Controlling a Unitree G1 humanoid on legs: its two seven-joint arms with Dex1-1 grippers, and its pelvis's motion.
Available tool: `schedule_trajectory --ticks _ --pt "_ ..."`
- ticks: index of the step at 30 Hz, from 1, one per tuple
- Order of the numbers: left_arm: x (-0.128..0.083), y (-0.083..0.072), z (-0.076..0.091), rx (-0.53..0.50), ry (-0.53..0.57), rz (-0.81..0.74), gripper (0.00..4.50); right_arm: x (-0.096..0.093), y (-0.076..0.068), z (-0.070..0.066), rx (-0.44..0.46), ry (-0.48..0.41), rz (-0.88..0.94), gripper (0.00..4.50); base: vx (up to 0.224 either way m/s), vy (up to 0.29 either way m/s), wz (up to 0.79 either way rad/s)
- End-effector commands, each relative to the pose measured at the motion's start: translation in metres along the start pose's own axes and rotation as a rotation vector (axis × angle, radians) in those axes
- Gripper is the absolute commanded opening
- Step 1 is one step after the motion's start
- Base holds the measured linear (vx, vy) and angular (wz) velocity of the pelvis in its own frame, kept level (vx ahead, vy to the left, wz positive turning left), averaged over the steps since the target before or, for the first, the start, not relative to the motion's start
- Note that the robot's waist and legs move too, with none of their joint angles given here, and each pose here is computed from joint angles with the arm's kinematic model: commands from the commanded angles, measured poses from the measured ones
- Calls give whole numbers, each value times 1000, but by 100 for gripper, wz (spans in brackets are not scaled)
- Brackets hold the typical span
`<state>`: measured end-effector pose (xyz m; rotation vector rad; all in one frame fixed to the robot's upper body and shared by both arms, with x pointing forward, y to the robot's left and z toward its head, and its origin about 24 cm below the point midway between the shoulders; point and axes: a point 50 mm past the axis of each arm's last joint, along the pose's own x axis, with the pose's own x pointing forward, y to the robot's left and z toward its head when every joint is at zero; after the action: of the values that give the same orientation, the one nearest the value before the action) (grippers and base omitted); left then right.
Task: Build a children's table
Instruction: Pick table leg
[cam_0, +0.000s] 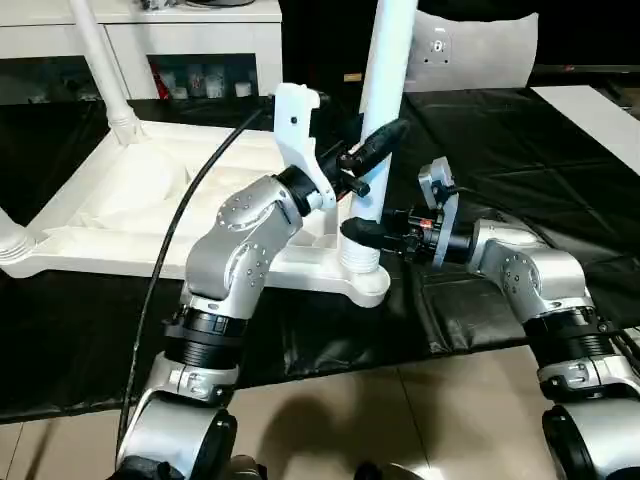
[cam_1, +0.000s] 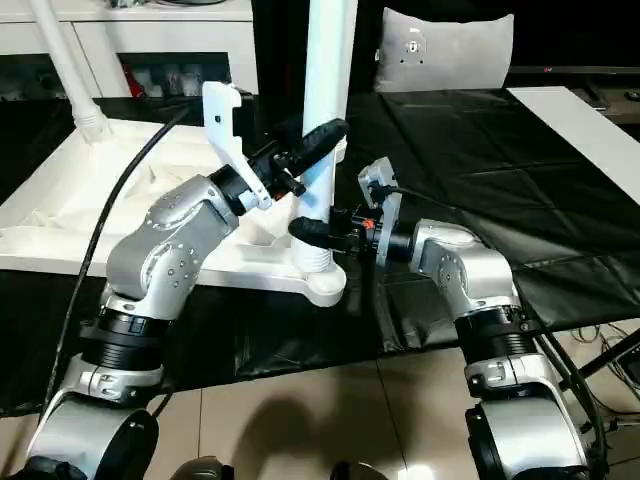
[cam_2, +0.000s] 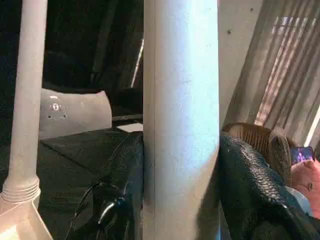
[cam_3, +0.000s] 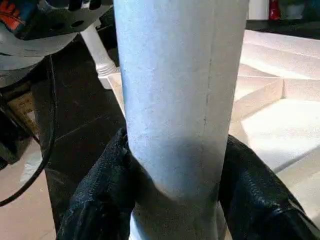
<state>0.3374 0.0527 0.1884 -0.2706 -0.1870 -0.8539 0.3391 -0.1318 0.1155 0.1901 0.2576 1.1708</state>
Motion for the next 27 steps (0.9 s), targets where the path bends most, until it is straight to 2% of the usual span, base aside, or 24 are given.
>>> schedule_trajectory --ticks 1,7,9,16,27 --pt "1 4 -1 -1 18 31 179 -2 -2 14 -15 -36 -9 265 0 0 0" --pt "1 3 -2 1 19 21 179 -4 -1 18 -13 -36 3 316 0 0 0" --pt "2 1 -2 10 22 7 179 -5 -2 18 -21 -29 3 348 0 0 0" --pt "3 -7 0 28 14 -52 179 -1 -4 18 -29 -13 -23 356 0 0 0" --pt "4 -15 0 40 4 -108 179 7 -6 12 17 -6 -27 356 0 0 0"
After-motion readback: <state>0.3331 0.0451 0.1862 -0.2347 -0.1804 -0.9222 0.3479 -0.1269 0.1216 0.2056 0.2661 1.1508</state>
